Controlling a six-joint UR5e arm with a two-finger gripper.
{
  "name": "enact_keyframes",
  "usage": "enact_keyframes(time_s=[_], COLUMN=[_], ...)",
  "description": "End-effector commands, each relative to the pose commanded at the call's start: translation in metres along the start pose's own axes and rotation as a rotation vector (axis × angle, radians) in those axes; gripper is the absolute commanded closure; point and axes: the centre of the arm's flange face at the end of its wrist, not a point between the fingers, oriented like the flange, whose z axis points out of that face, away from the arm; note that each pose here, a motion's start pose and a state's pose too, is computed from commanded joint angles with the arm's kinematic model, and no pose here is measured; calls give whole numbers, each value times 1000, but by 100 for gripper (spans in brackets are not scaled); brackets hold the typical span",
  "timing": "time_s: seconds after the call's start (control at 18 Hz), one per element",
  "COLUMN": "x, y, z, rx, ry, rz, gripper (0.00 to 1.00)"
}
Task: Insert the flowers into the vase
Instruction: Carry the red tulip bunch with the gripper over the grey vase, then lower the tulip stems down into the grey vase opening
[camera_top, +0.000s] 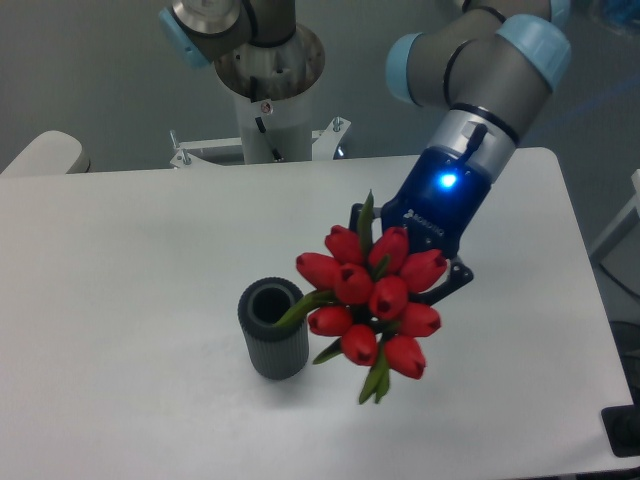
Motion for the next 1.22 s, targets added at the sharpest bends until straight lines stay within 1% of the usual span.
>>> enact_keyframes(time_s=[0.11, 0.44, 0.61, 0.78, 0.94, 1.11, 1.22], x=[3, 15, 19, 33, 49, 55, 60], y=[-1, 2, 2, 4, 9, 11, 20], z=[-3, 2, 2, 6, 6, 5, 10], rx=[60, 137, 162, 165, 199, 204, 204], ry=[53, 140, 167, 185, 221, 228, 234], rz=[-9, -22, -31, -23, -16, -14, -1], gripper=[65, 64, 65, 65, 64, 64, 64])
